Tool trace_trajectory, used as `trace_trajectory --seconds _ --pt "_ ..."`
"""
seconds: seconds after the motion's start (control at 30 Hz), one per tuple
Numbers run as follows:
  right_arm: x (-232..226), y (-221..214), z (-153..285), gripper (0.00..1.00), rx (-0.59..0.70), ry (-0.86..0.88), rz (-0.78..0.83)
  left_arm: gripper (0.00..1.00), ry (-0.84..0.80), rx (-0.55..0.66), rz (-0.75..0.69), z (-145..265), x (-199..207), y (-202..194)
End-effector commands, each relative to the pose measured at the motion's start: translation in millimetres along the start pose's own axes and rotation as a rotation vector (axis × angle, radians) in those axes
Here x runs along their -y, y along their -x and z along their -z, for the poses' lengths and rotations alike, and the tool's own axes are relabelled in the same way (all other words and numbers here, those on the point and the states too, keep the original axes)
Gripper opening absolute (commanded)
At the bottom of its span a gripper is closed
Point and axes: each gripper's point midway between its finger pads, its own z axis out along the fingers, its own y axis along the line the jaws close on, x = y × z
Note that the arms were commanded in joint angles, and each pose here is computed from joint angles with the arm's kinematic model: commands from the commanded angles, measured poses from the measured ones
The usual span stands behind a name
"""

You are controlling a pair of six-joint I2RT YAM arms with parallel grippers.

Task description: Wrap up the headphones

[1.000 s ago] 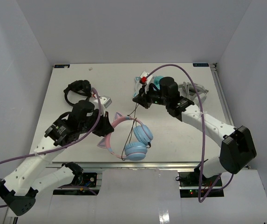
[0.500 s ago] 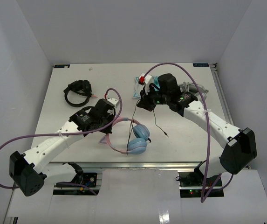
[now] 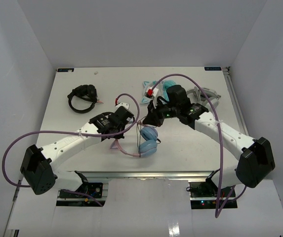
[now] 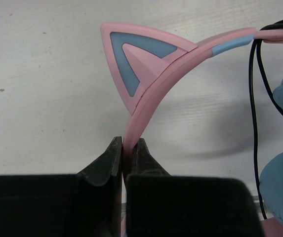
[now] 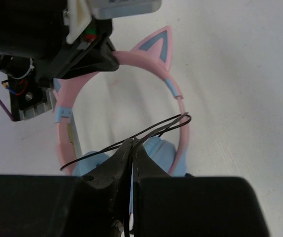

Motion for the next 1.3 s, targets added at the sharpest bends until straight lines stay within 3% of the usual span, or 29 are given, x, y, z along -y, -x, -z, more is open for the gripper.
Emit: trace_trajectory --seconds 0.0,0.57,1.0,1.27 --pt "-44.0 34.6 15.7 0.08 0.153 0.157 0.058 0.00 0.148 0.072 0.125 5.7 -21.2 20.3" --pt "-98.4 24.5 10.4 0.08 0.197 0.350 0.056 0.00 0.339 0.080 0.268 5.5 -40.7 26.7" --pt "-110.4 -0.8 2.5 0.08 0.186 0.271 0.030 0.00 0.364 0.164 0.442 39.6 -55.0 47.0" --pt "-99.0 -25.2 -8.6 0.08 0.172 0.093 0.013 0.00 0.319 0.215 0.524 61.7 -59.2 59.4"
